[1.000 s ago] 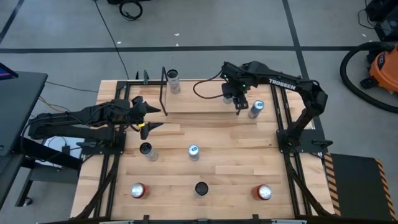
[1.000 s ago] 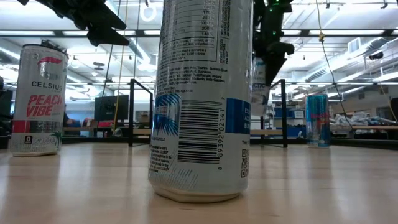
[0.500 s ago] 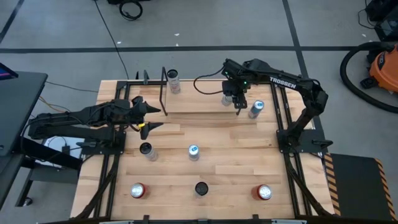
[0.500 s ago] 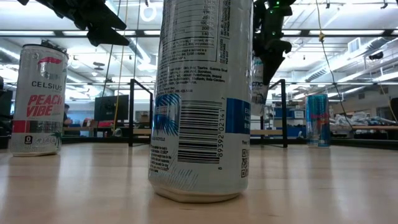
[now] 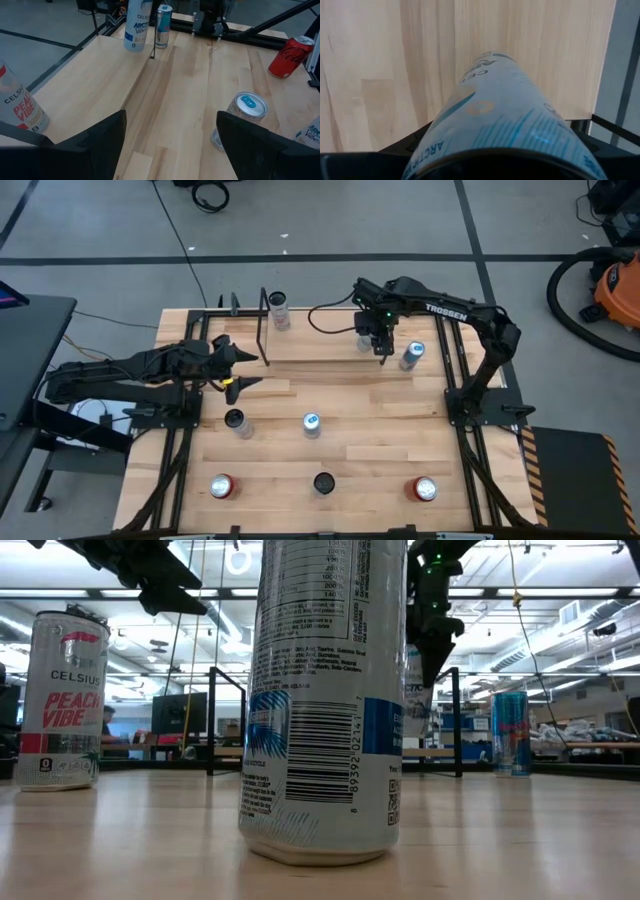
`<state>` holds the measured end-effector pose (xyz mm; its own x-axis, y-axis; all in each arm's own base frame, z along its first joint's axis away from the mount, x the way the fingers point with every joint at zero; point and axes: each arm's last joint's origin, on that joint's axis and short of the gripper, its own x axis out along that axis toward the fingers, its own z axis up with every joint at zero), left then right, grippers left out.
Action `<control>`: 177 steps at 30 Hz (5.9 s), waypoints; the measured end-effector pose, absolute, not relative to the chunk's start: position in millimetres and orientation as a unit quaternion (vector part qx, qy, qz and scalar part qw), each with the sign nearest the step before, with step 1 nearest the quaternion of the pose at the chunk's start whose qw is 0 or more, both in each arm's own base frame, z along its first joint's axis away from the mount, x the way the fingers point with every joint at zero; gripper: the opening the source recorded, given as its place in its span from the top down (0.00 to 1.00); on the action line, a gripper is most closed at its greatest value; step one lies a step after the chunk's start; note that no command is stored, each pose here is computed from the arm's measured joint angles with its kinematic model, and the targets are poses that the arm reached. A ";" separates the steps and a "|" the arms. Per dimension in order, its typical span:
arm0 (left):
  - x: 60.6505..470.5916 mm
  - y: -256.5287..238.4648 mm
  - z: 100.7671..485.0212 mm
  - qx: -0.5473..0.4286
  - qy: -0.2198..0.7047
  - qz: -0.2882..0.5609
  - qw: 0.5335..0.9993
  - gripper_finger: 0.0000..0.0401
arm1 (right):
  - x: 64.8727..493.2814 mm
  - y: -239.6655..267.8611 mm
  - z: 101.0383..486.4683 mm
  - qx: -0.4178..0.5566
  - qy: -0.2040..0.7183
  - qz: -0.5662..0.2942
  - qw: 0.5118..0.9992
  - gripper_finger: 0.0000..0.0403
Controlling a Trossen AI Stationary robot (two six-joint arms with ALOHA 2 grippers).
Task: Place canned beverage on shelf
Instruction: Put the top white blue soda can on the shelf
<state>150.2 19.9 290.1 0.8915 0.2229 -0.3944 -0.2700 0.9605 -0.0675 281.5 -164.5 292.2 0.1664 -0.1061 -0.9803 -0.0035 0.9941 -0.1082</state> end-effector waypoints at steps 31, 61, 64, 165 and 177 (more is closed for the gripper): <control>150.0 19.9 289.7 -0.060 0.198 0.127 0.970 0.22 | 272.6 -180.0 291.8 0.024 0.628 -0.050 0.777 0.28; 150.0 19.9 289.7 -0.060 0.198 0.127 0.970 0.22 | 273.2 -176.1 282.2 0.019 0.640 -0.050 0.766 0.28; 150.0 19.9 289.7 -0.060 0.198 0.127 0.970 0.22 | 274.5 -174.8 282.3 0.015 0.640 -0.050 0.766 0.28; 149.9 19.9 289.3 -0.056 0.200 0.127 0.970 0.22 | 275.2 -178.1 324.9 -0.006 0.628 -0.130 0.767 0.31; 149.9 19.9 289.3 -0.056 0.200 0.127 0.970 0.22 | 260.7 -208.4 325.9 -0.066 0.618 -0.105 0.776 0.31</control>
